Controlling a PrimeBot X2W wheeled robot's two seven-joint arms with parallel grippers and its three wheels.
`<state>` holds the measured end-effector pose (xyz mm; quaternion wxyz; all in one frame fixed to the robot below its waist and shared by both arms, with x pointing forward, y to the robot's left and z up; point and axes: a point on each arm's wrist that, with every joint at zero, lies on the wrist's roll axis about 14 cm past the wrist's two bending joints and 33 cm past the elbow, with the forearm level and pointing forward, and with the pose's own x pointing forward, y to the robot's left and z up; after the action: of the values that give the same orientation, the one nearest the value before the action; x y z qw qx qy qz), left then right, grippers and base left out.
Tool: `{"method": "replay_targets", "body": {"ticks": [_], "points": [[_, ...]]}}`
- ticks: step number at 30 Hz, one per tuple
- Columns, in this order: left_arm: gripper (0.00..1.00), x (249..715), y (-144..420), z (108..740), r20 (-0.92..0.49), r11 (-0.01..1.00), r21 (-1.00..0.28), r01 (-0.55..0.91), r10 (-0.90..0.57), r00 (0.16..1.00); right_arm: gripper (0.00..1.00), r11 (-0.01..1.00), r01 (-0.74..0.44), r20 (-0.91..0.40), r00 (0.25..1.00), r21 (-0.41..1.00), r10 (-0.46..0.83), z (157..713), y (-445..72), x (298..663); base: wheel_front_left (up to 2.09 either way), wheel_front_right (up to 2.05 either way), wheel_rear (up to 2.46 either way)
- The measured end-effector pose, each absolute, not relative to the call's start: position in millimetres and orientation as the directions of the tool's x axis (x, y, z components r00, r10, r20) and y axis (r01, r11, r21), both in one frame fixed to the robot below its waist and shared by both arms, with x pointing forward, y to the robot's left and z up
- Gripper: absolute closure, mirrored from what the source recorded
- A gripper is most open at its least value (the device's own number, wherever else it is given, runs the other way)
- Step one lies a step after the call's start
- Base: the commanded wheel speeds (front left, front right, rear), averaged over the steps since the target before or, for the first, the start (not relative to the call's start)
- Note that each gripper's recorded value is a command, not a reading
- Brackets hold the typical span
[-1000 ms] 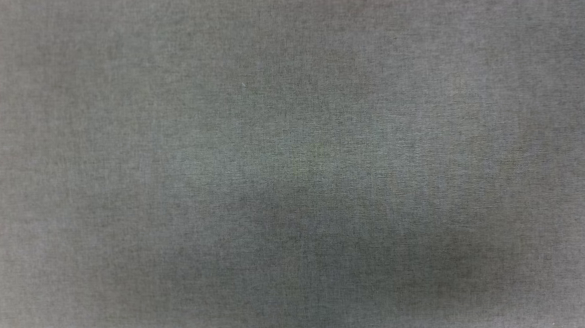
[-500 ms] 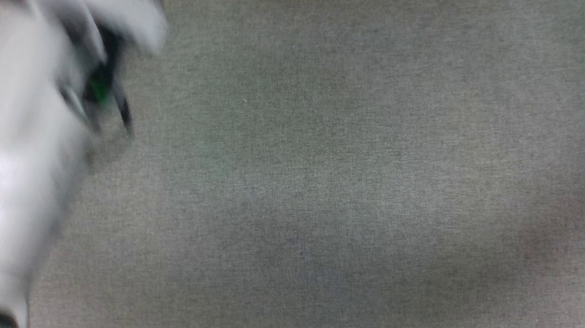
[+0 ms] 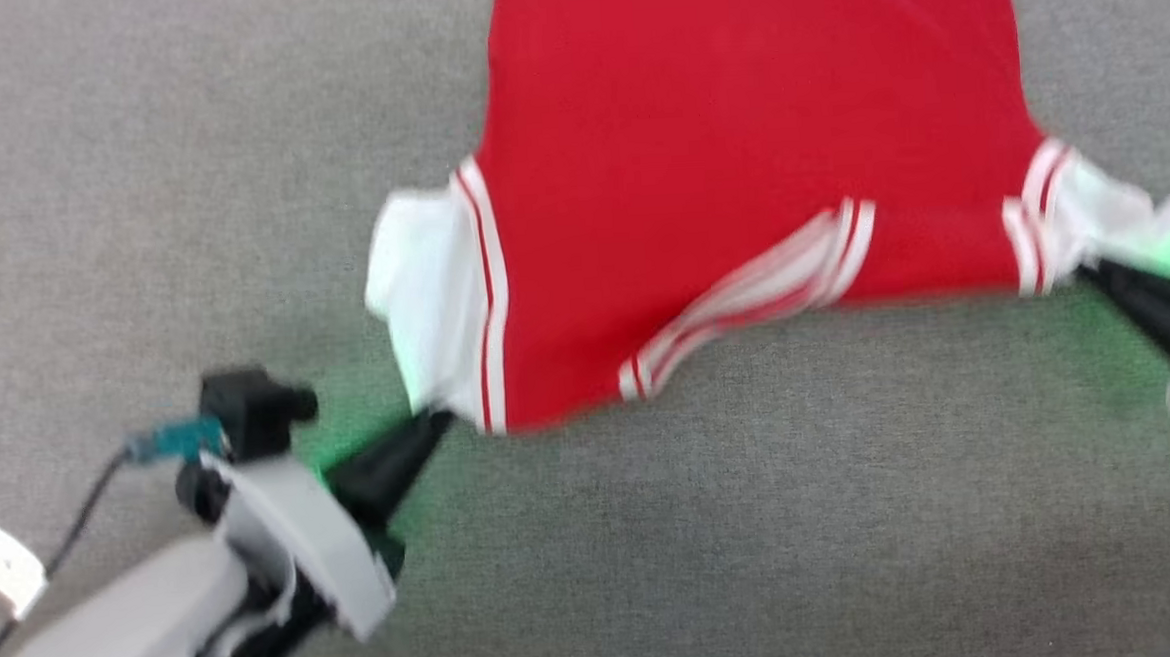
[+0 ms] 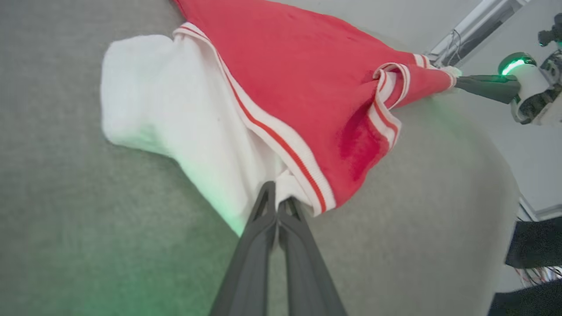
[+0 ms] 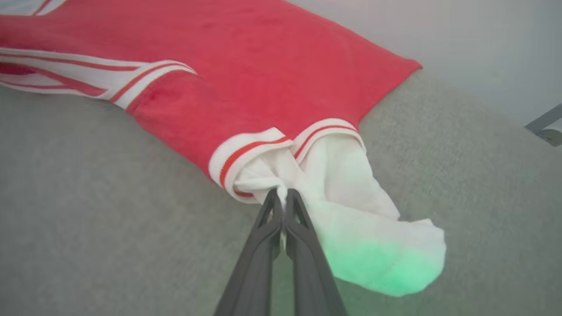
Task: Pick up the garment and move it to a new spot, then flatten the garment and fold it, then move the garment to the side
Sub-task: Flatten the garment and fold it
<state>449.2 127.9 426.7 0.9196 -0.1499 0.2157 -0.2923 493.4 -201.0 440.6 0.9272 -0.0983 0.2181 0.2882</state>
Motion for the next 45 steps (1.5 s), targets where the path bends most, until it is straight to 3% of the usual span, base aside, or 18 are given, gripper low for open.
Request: {"method": "replay_targets", "body": {"ticks": [8,12,18,25,31,38,45], "points": [[1.00,384.6,133.8,419.6,-0.420,0.767,-0.444,0.464,-0.635,0.648,1.00,0.775,-0.630,-0.637,0.574,0.058,0.514,423.7,-200.2,410.7,0.00,0.00,0.00],[1.00,355.1,129.0,419.4,-0.461,0.758,-0.474,0.449,-0.648,0.607,1.00,0.772,-0.629,-0.659,0.540,0.097,0.523,425.6,-201.7,388.5,0.00,0.00,0.00],[1.00,314.1,120.2,418.1,-0.522,0.743,-0.520,0.423,-0.668,0.531,1.00,0.737,-0.655,-0.719,0.432,0.165,0.545,417.2,-195.8,346.2,0.00,0.00,0.00],[1.00,292.7,108.8,419.1,-0.546,0.731,-0.549,0.405,-0.681,0.488,1.00,0.750,-0.639,-0.747,0.414,0.168,0.520,417.2,-205.1,337.1,0.00,0.00,0.00],[1.00,301.1,100.0,414.5,-0.530,0.735,-0.546,0.402,-0.674,0.514,1.00,0.737,-0.658,-0.739,0.419,0.151,0.527,412.6,-194.7,342.7,0.00,0.00,0.00],[1.00,306.2,91.9,386.9,-0.555,0.727,-0.557,0.401,-0.685,0.471,1.00,0.726,-0.669,-0.762,0.384,0.159,0.521,392.1,-180.9,342.3,0.00,0.00,0.00],[1.00,315.4,92.4,367.6,-0.561,0.740,-0.556,0.380,-0.671,0.485,1.00,0.722,-0.679,-0.779,0.379,0.134,0.500,380.9,-179.3,343.8,0.00,0.00,0.00]]}}
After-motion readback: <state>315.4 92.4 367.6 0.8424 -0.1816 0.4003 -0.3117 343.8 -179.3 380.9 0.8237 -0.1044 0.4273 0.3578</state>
